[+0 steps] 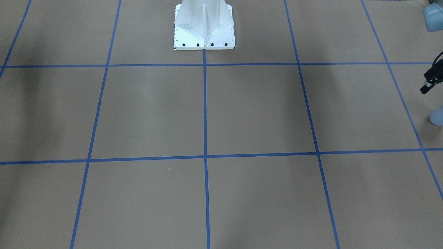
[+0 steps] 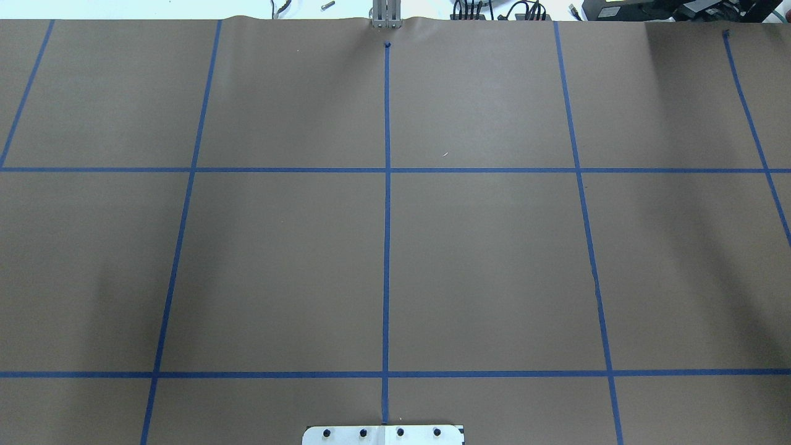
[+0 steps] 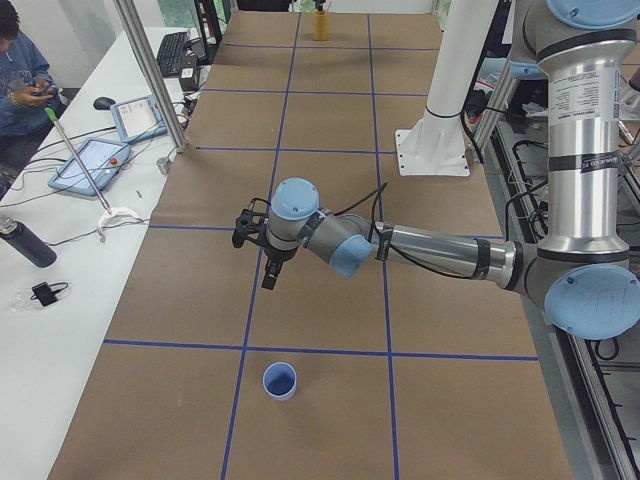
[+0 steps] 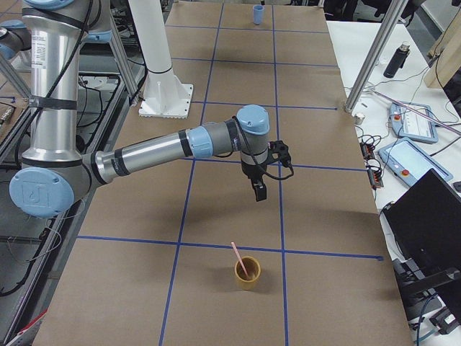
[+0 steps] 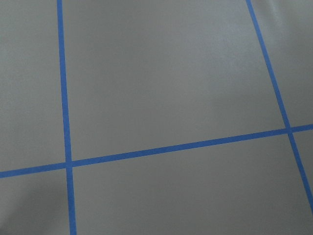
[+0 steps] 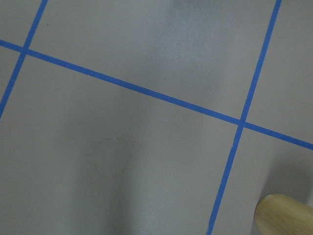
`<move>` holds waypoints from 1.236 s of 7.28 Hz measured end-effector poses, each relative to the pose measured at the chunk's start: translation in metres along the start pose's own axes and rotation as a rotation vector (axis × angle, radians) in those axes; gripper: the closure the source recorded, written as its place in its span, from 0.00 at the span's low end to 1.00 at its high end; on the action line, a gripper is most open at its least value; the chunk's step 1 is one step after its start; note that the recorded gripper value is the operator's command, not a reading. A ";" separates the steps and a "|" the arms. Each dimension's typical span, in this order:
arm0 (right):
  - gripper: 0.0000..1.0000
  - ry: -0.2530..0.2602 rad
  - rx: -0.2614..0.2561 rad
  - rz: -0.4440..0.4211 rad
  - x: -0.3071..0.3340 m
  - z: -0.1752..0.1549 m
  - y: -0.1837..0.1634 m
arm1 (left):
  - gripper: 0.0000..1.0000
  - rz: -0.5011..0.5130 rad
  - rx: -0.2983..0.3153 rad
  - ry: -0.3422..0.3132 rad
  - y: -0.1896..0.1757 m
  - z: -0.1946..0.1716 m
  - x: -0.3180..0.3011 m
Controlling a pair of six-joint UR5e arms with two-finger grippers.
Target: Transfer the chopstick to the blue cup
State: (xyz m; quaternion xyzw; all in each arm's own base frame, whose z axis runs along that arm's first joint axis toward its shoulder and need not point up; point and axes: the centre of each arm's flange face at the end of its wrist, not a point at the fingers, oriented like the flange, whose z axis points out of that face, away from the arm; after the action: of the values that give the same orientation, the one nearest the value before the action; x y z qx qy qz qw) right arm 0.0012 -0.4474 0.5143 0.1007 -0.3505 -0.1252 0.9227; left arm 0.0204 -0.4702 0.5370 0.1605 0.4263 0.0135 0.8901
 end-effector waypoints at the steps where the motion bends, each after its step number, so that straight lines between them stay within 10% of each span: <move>1: 0.00 -0.002 -0.003 0.003 0.001 0.001 0.003 | 0.02 -0.007 -0.003 -0.005 0.013 0.002 -0.008; 9: 0.00 -0.086 -0.032 0.041 0.004 0.016 0.006 | 0.02 -0.048 0.061 0.038 0.047 0.019 -0.036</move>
State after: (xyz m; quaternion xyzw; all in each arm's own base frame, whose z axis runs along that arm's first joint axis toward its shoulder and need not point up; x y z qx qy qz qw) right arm -0.0055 -0.4445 0.5304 0.0732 -0.3899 -0.1162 0.9106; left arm 0.0169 -0.4363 0.5894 0.1772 0.4469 -0.0177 0.8767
